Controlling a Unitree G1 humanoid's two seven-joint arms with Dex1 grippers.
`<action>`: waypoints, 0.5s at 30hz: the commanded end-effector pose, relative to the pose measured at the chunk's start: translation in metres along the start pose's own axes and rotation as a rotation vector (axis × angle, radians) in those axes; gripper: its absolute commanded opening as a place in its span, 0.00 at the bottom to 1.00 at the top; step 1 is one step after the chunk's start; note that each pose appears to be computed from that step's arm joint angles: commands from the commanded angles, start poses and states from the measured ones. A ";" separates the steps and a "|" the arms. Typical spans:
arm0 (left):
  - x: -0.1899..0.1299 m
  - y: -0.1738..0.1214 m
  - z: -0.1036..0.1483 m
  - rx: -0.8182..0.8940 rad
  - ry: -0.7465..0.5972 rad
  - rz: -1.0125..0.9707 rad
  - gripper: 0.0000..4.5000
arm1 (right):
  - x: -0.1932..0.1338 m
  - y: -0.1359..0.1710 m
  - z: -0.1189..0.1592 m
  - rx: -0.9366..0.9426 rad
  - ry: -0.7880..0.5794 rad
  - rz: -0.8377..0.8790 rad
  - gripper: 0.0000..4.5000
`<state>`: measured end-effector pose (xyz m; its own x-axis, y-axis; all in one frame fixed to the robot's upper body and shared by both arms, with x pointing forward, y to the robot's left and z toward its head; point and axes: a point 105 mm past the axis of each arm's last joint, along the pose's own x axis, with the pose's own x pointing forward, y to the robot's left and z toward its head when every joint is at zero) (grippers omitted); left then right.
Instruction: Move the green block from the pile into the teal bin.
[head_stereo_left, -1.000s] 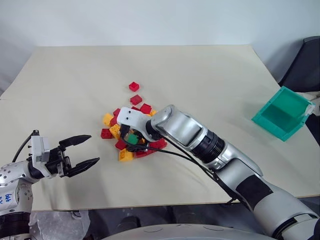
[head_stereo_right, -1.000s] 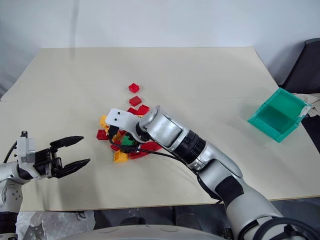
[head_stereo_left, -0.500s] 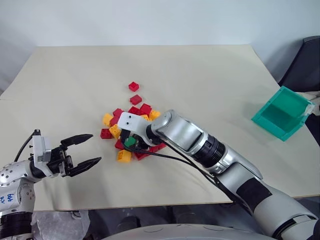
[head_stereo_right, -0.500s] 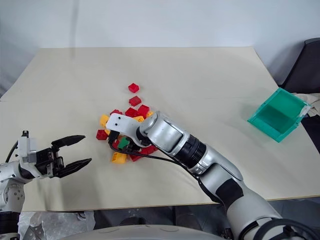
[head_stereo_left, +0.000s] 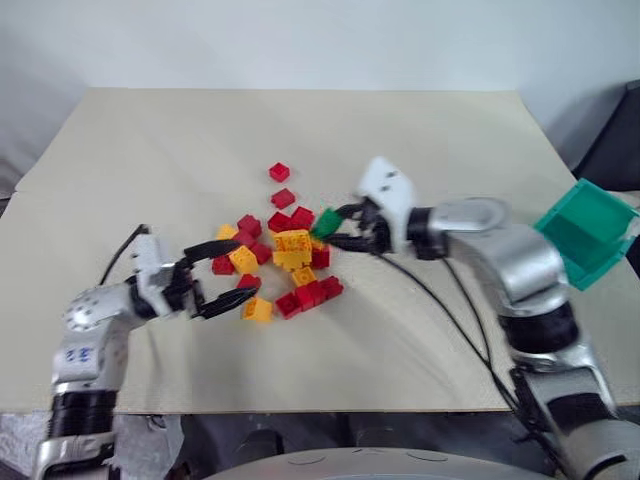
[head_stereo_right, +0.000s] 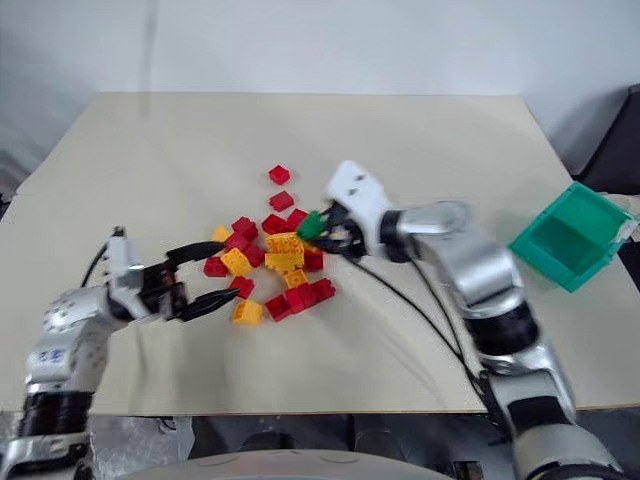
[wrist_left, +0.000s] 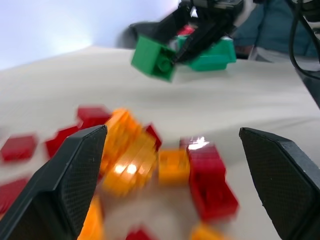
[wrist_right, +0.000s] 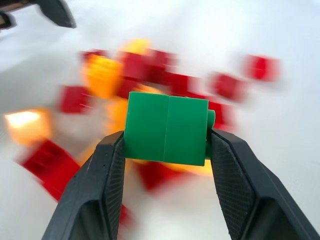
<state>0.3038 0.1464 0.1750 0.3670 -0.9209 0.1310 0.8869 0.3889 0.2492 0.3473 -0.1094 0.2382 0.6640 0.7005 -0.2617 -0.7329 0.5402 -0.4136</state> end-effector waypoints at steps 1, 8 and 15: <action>0.031 -0.003 0.008 0.039 -0.019 -0.039 1.00 | -0.044 -0.055 -0.001 -0.069 -0.002 -0.266 0.46; 0.090 0.005 0.008 0.058 -0.016 -0.066 1.00 | -0.128 -0.127 -0.059 -0.105 0.273 -0.670 0.46; 0.138 0.008 0.011 0.069 -0.024 -0.038 1.00 | -0.172 -0.172 -0.107 -0.035 0.419 -0.959 0.46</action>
<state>0.3564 0.0263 0.1987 0.3139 -0.9397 0.1360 0.8957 0.3405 0.2859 0.3772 -0.3587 0.2420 0.9688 -0.1785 -0.1718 0.0376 0.7913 -0.6102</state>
